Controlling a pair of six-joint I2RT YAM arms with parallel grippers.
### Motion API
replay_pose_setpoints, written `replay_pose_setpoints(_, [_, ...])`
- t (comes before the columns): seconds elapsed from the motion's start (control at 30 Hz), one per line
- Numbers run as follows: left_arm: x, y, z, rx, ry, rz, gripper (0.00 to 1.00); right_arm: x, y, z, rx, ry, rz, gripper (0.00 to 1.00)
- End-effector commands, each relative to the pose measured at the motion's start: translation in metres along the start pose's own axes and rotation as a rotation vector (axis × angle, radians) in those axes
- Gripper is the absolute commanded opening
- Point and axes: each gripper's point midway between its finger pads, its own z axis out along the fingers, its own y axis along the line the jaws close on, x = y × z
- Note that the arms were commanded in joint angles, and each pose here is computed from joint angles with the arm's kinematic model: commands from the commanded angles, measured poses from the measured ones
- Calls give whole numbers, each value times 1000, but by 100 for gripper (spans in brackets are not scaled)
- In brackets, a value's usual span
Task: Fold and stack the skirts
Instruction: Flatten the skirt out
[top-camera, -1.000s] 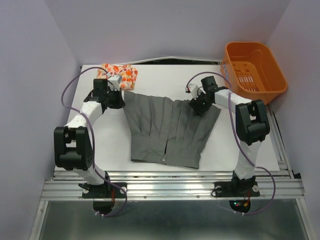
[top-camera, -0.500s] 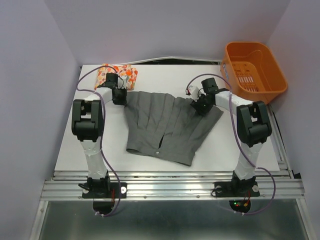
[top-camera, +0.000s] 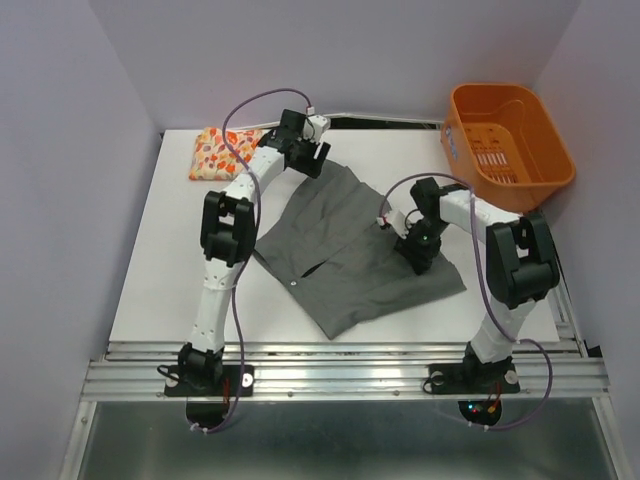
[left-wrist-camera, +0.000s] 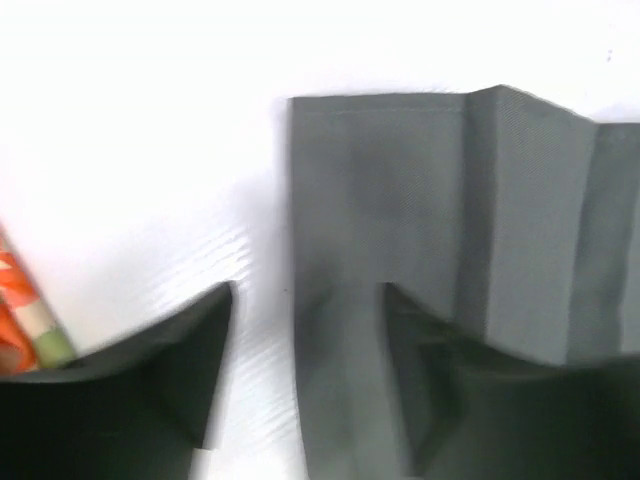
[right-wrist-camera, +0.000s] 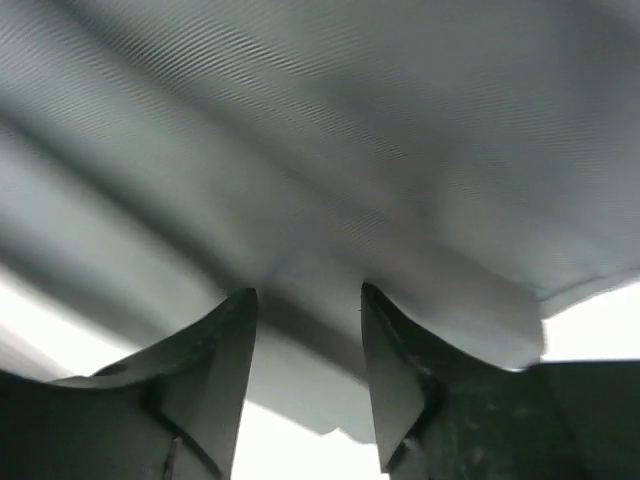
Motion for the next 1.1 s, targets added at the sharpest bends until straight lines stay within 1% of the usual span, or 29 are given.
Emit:
replay_pose_setpoints(0.0, [-62,32,-95,-147,-147,35,86,4,89,-50,-310,-57,-52,59])
replay_pose_setpoints(0.03, [-66,35,-110,-172,-170,43,87,1,91,-54,-307,-77,-35,62])
replay_pose_setpoints(0.07, [-42,42,-112,-183,-130,27,87,-12,82,-64,-251,-125,-22,64])
replay_pose_setpoints(0.1, [-40,44,-126,-185,-147,15,87,-21,76,-68,-222,-155,-21,65])
replay_pose_setpoints(0.13, [-63,43,-166,-191,-244,3,87,-29,71,-73,-197,-183,-14,65])
replay_pose_setpoints(0.17, [-57,42,-177,-181,-254,-7,86,-43,59,-83,-156,-236,2,65])
replay_pose_setpoints(0.2, [-31,38,-178,-146,-218,-21,86,-57,45,-87,-115,-289,37,65])
replay_pose_setpoints(0.23, [-37,30,-206,-131,-268,9,83,-63,35,-90,-88,-311,55,65])
replay_pose_setpoints(0.27, [-27,18,-211,-78,-263,30,82,-76,19,-90,-50,-331,70,64])
replay_pose_setpoints(0.3, [1,7,-207,-35,-209,34,80,-81,12,-89,-39,-330,78,64])
replay_pose_setpoints(0.33, [9,-5,-222,4,-205,52,77,-85,7,-87,-35,-332,83,62])
replay_pose_setpoints(0.4, [36,-25,-224,95,-160,106,75,-96,-4,-82,-33,-346,79,60])
replay_pose_setpoints(0.43, [65,-44,-222,162,-104,114,72,-98,-7,-71,-47,-339,86,59])
replay_pose_setpoints(0.47, [79,-53,-220,201,-85,143,70,-103,-14,-65,-32,-355,81,57])
replay_pose_setpoints(0.5, [104,-65,-213,229,-39,141,64,-104,-18,-54,-40,-346,84,55])
replay_pose_setpoints(0.6, [134,-84,-203,278,20,140,58,-104,-27,-36,-36,-329,87,51])
replay_pose_setpoints(0.63, [147,-90,-194,295,49,115,54,-99,-29,-24,-45,-301,93,49])
replay_pose_setpoints(0.73, [161,-97,-182,330,84,79,46,-89,-30,-9,-40,-265,96,46])
replay_pose_setpoints(0.77, [170,-98,-172,340,121,53,42,-82,-27,-3,-44,-251,96,44])
replay_pose_setpoints(0.8, [170,-98,-167,346,129,49,39,-78,-25,-1,-41,-240,98,43])
replay_pose_setpoints(0.83, [179,-97,-155,346,164,32,36,-74,-23,1,-41,-233,98,43])
replay_pose_setpoints(0.9, [186,-90,-141,328,209,33,32,-60,-11,6,-60,-208,110,41])
replay_pose_setpoints(0.93, [185,-83,-126,318,234,35,28,-55,-5,8,-76,-202,117,39])
replay_pose_setpoints(0.97, [183,-79,-118,307,242,43,27,-43,6,14,-102,-177,134,39])
replay_pose_setpoints(1.0, [166,-69,-110,275,226,60,26,-41,11,12,-108,-182,138,38])
replay_pose_setpoints(1.03, [172,-64,-95,270,255,53,26,-38,20,15,-122,-170,134,38])
replay_pose_setpoints(1.07, [166,-58,-88,260,251,54,25,-36,27,16,-133,-164,144,38])
